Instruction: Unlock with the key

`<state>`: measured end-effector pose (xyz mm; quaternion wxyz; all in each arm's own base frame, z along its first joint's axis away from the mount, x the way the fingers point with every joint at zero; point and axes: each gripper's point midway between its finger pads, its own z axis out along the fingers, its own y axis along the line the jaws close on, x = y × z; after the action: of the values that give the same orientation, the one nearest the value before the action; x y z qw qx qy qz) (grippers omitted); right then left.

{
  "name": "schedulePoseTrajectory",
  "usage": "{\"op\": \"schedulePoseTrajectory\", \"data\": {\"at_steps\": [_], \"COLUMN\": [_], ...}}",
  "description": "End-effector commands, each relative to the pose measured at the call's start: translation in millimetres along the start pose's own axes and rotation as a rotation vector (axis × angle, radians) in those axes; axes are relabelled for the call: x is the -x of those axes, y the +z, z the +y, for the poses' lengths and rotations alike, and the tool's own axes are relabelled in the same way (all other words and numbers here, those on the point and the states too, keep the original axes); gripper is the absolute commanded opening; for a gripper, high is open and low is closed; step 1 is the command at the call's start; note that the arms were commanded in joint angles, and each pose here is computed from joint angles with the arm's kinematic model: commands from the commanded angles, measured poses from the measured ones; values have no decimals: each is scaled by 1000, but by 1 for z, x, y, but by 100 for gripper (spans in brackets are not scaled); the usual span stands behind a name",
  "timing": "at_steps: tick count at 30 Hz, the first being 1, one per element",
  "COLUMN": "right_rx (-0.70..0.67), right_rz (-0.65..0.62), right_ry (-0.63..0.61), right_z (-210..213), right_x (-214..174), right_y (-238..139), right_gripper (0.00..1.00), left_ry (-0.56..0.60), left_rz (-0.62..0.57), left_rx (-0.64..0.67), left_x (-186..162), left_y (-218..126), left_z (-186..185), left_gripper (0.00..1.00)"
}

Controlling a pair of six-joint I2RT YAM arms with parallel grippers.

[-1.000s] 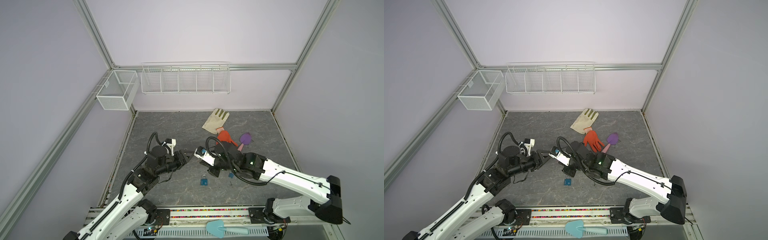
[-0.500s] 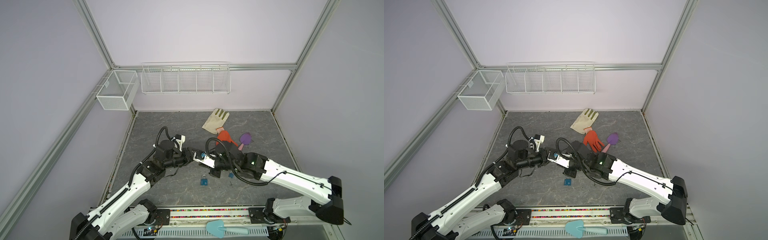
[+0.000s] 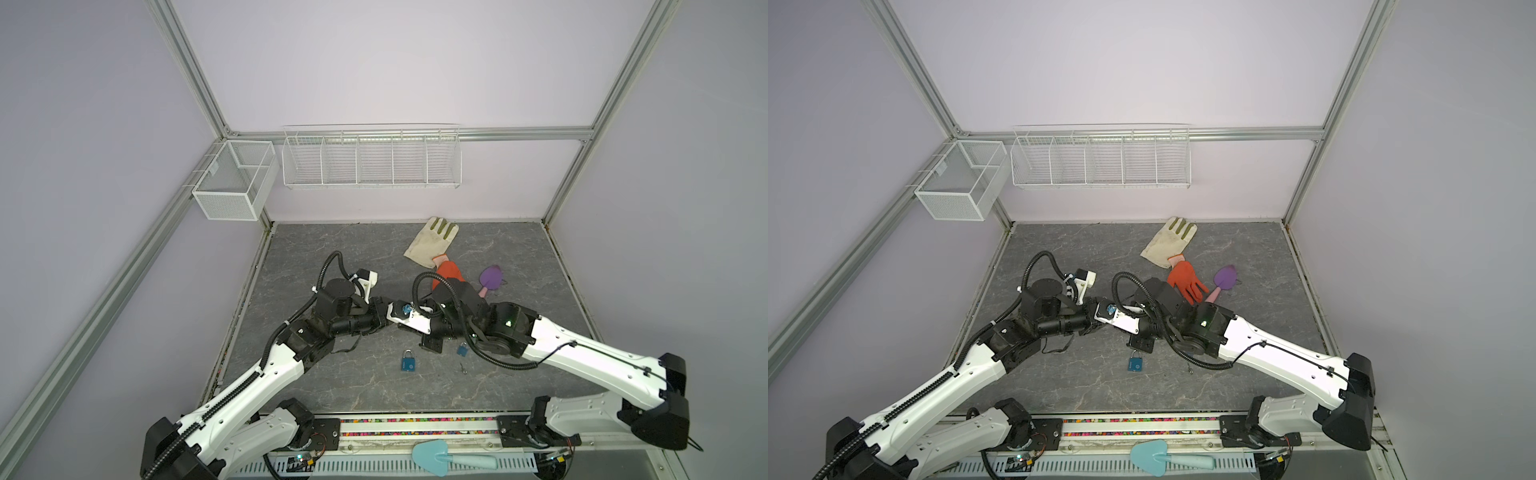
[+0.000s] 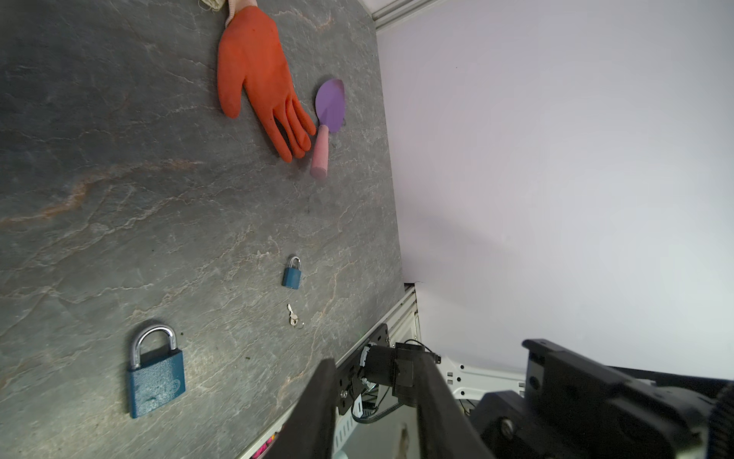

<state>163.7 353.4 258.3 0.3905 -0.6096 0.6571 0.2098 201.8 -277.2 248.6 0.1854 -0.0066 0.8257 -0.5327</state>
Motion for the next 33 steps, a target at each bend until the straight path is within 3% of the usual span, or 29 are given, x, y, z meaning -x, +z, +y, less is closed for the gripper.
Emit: {"op": "schedulePoseTrajectory", "data": {"at_steps": [1, 18, 29, 33], "right_rx": [13, 0, -8, -5], "right_rz": [-6, 42, 54, 46], "right_ry": [-37, -73, -80, -69], "right_z": [-1, -7, -9, -9], "right_x": [5, 2, 4, 8], "right_y": [-3, 4, 2, -3], "right_gripper": [6, 6, 6, 27], "left_ry": [33, 36, 49, 77], "left_rz": [23, 40, -8, -68], "left_rx": [-24, -18, 0, -1], "left_x": [-2, -6, 4, 17], "left_y": [-2, -1, -4, -7], "left_z": [-13, -10, -12, -19], "left_gripper": [30, 1, 0, 0]}}
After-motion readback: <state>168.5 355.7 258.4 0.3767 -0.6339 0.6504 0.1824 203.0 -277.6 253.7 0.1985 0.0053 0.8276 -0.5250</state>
